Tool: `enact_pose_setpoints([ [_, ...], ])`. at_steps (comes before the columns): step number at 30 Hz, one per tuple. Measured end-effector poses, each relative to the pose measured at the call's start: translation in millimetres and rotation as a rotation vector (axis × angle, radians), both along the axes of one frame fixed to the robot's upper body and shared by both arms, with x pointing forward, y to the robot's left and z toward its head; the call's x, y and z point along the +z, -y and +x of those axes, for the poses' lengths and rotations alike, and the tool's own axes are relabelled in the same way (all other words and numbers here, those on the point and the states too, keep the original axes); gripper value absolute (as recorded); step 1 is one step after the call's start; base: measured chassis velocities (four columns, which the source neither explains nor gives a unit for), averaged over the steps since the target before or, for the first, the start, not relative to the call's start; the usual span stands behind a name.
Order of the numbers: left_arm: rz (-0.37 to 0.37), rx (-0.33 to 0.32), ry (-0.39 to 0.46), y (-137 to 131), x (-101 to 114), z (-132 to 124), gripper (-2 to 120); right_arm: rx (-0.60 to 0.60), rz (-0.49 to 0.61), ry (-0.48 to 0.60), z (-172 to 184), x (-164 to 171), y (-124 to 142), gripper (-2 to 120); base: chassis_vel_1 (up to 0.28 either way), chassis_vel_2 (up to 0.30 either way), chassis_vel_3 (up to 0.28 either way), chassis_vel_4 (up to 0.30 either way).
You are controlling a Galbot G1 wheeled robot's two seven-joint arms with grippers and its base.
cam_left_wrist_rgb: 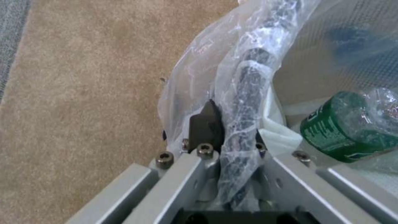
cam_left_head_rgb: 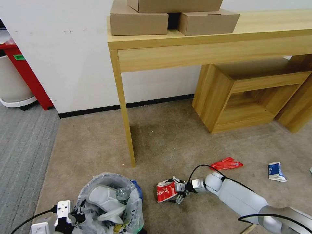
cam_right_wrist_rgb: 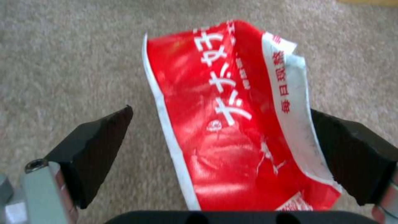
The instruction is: Pick up the trash bin and place the garbage on the floor into it.
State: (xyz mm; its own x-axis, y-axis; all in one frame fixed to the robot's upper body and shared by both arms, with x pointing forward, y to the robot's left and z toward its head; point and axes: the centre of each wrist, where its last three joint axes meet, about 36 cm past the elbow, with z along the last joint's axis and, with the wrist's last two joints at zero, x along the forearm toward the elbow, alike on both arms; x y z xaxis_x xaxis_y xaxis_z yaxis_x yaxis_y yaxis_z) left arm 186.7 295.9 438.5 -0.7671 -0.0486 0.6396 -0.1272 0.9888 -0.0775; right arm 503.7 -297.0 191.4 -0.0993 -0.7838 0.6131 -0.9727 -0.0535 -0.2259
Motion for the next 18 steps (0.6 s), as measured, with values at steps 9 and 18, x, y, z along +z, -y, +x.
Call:
enact_pose_setpoints([
  [9,0.0,-0.01,0.0,2.3,-3.4,2.0,0,-0.029,0.014,0.016,1.8,4.9,6.8,100,0.0,0.0,0.0,0.0],
  [18,0.006,-0.02,0.0,4.2,-6.6,0.7,0,-0.074,0.053,0.029,6.0,11.0,-0.4,76,0.0,0.0,0.0,0.0],
])
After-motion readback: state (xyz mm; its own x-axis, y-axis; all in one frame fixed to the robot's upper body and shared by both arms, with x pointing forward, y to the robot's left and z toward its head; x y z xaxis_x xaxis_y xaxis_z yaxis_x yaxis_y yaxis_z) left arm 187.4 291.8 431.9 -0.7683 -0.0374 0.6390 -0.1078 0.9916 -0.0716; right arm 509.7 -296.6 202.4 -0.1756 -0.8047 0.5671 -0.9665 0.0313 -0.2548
